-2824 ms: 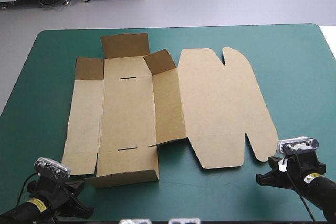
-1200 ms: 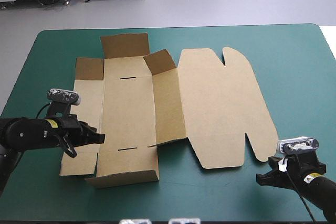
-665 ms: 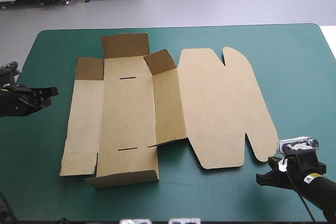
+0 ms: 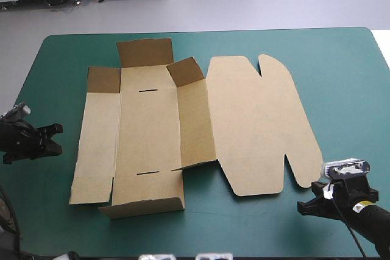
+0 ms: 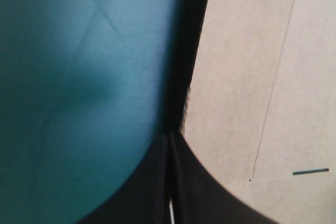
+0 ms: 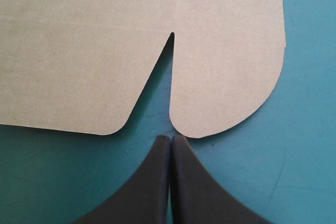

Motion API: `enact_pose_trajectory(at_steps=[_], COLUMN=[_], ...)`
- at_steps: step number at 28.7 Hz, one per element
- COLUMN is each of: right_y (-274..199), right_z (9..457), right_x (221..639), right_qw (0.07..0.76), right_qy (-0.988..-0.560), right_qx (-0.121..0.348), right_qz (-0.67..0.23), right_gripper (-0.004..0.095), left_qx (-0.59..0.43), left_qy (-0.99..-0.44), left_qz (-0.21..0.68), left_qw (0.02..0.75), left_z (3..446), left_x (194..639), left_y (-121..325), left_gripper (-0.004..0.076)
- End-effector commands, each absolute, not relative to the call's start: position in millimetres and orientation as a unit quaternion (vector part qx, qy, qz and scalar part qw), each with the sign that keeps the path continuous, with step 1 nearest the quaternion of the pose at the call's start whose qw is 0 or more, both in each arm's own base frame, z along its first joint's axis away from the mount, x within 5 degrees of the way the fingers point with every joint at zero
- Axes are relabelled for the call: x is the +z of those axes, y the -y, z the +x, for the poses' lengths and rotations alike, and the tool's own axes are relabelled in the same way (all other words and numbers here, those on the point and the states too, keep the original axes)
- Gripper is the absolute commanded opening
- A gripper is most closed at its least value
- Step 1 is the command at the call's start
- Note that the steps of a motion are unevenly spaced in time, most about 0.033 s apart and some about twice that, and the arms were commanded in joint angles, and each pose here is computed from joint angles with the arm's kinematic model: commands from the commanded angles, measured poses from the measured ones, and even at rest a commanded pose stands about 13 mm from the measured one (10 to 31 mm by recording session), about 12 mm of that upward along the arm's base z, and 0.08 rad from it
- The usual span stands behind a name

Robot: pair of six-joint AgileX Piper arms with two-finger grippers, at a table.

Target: Fold the box

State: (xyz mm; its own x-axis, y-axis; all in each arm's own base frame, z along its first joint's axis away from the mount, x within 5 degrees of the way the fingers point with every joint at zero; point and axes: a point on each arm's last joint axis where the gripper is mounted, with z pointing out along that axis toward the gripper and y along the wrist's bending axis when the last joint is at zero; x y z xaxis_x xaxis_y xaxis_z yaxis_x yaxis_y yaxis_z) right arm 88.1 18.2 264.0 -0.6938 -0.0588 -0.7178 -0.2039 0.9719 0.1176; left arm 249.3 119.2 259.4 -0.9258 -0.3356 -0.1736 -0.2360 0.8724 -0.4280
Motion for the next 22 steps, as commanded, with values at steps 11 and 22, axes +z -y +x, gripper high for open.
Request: enact_pose_trajectory(at_steps=[11, 22], right_y=[-17.2, -17.2], right_z=[93.0, 93.0], right_x=[275.0, 275.0], right_qw=[0.419, 0.419], right_qy=[-0.901, -0.901], right_qx=[0.090, 0.090], right_qz=[-0.066, -0.066], right_gripper=[-0.0018, -0.0018], left_qx=[-0.243, -0.280], left_qy=[-0.950, -0.943], left_qz=[-0.077, -0.098], left_qw=[0.181, 0.149], left_z=[252.9, 259.1], left_x=[265.2, 242.6], left_y=[-109.5, -110.6], left_gripper=[0.0326, 0.0507])
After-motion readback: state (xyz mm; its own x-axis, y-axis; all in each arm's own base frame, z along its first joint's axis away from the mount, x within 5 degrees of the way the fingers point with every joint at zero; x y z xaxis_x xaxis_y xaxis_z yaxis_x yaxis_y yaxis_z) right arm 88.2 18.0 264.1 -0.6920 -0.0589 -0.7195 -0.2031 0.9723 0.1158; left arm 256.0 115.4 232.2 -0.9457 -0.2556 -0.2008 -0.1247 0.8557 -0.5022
